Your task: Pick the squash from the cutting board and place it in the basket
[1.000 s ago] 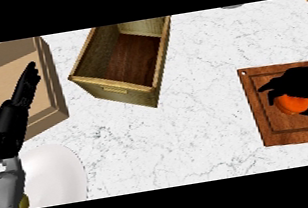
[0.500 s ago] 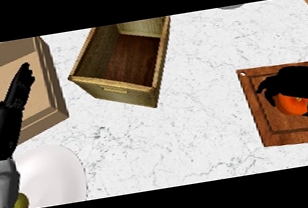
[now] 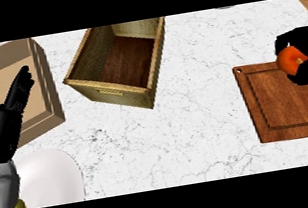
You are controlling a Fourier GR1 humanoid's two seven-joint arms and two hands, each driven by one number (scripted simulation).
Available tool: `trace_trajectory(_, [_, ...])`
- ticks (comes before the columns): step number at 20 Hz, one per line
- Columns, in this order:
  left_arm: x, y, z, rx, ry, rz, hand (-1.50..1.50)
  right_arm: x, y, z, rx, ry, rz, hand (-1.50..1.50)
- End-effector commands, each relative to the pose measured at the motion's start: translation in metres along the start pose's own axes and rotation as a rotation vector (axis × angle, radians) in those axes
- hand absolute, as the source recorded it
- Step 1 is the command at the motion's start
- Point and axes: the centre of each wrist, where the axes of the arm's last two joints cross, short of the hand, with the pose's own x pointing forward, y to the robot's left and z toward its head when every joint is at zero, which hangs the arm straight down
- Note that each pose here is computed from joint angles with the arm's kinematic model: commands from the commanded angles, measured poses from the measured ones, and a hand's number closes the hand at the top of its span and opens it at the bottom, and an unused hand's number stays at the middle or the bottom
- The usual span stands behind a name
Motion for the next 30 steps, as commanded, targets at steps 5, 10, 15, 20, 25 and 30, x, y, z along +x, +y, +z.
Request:
trace_trajectory(5, [-0.001, -0.010, 0.001, -0.003, 0.000, 0.015, 0.00, 0.065, -0.109, 0.004, -0.520, 0.095, -0.433, 1.50])
trace_trajectory(10, [0.001, -0.004, -0.006, 0.009, 0.004, -0.003, 0.00, 0.114, -0.174, 0.034, -0.628, -0.132, -0.678, 1.50])
trace_trajectory(15, [0.001, -0.016, -0.005, -0.013, -0.002, 0.002, 0.00, 0.167, -0.241, 0.080, -0.686, -0.222, -0.676, 1.50])
trace_trajectory(20, [0.017, -0.003, -0.008, -0.026, -0.036, 0.005, 0.00, 0.213, -0.294, 0.106, -0.609, -0.273, -0.715, 1.50])
trace_trajectory(25, [0.015, 0.000, -0.011, -0.040, -0.028, 0.008, 0.00, 0.253, -0.328, 0.107, -0.532, -0.288, -0.693, 1.50])
trace_trajectory(30, [0.012, -0.011, -0.010, -0.052, -0.025, 0.002, 0.00, 0.301, -0.329, 0.095, -0.459, -0.276, -0.704, 1.50])
